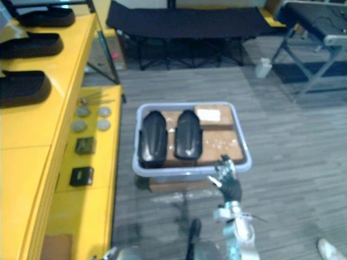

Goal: Walk over and take plastic housings, then place them on the shelf

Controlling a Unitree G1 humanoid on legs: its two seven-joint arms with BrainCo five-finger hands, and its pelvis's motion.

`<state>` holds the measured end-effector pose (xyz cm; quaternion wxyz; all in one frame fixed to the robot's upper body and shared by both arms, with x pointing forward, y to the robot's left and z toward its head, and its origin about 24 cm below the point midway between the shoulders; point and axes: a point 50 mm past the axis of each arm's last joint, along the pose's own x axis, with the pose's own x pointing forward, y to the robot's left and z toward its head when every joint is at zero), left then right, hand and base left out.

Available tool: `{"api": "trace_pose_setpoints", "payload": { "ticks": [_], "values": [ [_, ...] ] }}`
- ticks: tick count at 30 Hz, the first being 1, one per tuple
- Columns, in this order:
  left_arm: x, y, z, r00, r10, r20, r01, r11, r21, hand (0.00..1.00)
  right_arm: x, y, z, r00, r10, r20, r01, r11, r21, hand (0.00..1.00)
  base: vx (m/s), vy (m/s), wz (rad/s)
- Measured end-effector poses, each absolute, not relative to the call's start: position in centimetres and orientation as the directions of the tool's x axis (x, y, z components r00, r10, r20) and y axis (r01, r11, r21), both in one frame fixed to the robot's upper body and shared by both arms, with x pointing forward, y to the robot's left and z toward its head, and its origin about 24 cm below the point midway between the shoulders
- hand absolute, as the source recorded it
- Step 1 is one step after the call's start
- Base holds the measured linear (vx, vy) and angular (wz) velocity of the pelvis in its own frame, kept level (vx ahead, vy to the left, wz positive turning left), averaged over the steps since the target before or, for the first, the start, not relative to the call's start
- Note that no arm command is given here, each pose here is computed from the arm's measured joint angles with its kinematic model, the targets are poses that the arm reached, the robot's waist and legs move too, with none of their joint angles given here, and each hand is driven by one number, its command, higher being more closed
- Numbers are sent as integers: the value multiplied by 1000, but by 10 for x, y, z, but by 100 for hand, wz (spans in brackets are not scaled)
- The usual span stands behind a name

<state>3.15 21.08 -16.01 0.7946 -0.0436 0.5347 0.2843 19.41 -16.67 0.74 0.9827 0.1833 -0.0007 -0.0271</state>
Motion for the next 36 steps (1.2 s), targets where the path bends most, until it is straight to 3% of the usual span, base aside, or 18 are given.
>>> {"api": "trace_pose_setpoints", "payload": {
  "ticks": [6,9,14,17,23,27,29,33,36],
  "values": [
    [-1,201,-165,182,389,-903,-402,868,293,0,190,-161,-2,995,-59,-86,86,931,354,0,14,129,-14],
    [13,213,-162,227,417,-880,-368,873,319,0,189,-162,-6,993,-57,-100,89,931,354,0,24,103,-17],
    [51,241,-146,349,499,-793,-504,813,291,0,190,-150,-1,999,14,-28,-4,938,348,0,-26,136,-17],
    [59,246,-143,385,506,-771,-505,815,283,0,194,-133,3,998,65,-5,-58,925,376,0,-85,113,-10],
    [38,255,-149,283,510,-812,-483,808,339,0,197,-111,8,992,122,11,-115,901,418,0,5,-129,23],
    [24,247,-156,189,485,-854,-554,771,315,0,202,-104,9,986,168,1,-153,898,412,0,69,-420,33],
    [20,221,-164,162,428,-889,-605,755,253,0,204,-123,5,992,124,-22,-107,924,366,0,7,-468,63],
    [-3,200,-168,138,388,-911,-542,799,258,0,185,-165,-7,996,-8,-90,37,944,327,0,1,-273,54],
    [-13,192,-168,137,373,-917,-479,835,268,0,181,-175,-9,995,-33,-99,62,950,306,0,-5,-36,-12]
  ]
}}
